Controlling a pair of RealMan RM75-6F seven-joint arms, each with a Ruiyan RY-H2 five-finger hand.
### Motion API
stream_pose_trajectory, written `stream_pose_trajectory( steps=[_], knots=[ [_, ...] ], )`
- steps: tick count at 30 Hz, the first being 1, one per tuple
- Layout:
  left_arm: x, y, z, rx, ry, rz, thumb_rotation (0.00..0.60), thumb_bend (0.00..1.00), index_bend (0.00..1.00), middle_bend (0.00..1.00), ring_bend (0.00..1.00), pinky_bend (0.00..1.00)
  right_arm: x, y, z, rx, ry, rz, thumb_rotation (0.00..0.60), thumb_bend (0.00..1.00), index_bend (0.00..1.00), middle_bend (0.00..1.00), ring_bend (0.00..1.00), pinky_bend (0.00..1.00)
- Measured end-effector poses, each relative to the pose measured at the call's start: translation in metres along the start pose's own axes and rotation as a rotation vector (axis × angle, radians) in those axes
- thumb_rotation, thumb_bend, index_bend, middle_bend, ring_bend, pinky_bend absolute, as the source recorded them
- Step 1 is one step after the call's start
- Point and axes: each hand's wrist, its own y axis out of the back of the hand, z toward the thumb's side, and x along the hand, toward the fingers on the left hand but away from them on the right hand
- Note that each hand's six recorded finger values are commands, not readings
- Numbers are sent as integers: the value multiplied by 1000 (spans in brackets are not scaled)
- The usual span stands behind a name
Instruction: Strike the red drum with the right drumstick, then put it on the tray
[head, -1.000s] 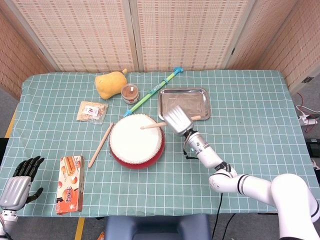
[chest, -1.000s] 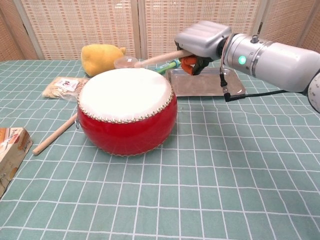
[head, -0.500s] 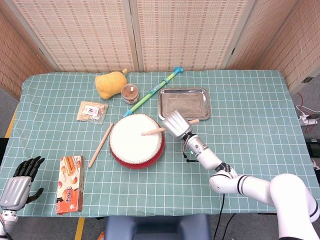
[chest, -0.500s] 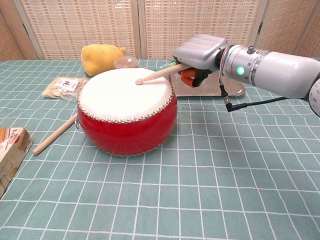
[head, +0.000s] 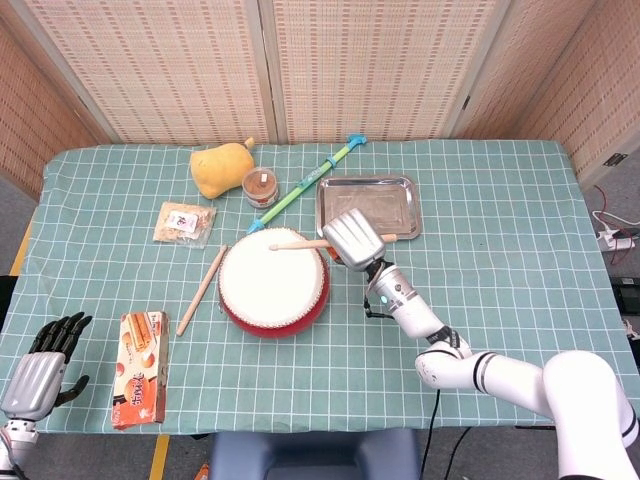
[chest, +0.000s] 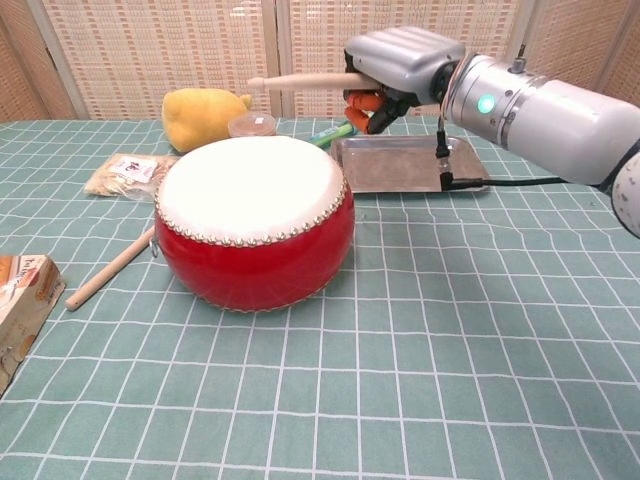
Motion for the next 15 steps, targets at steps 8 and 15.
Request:
stream_pose_trajectory(
  steps=[8,15],
  knots=[
    [-1,0,-2,0,9,-1,600,243,50,23,0,25,5,-31,3,251,66,132,600,580,1000,962,1000,1000],
    [0,1,-1,2,1,1,600,244,49,22,0,26,3,-12,-9,73,-23,55,600,580,1000,962,1000,1000]
  ],
)
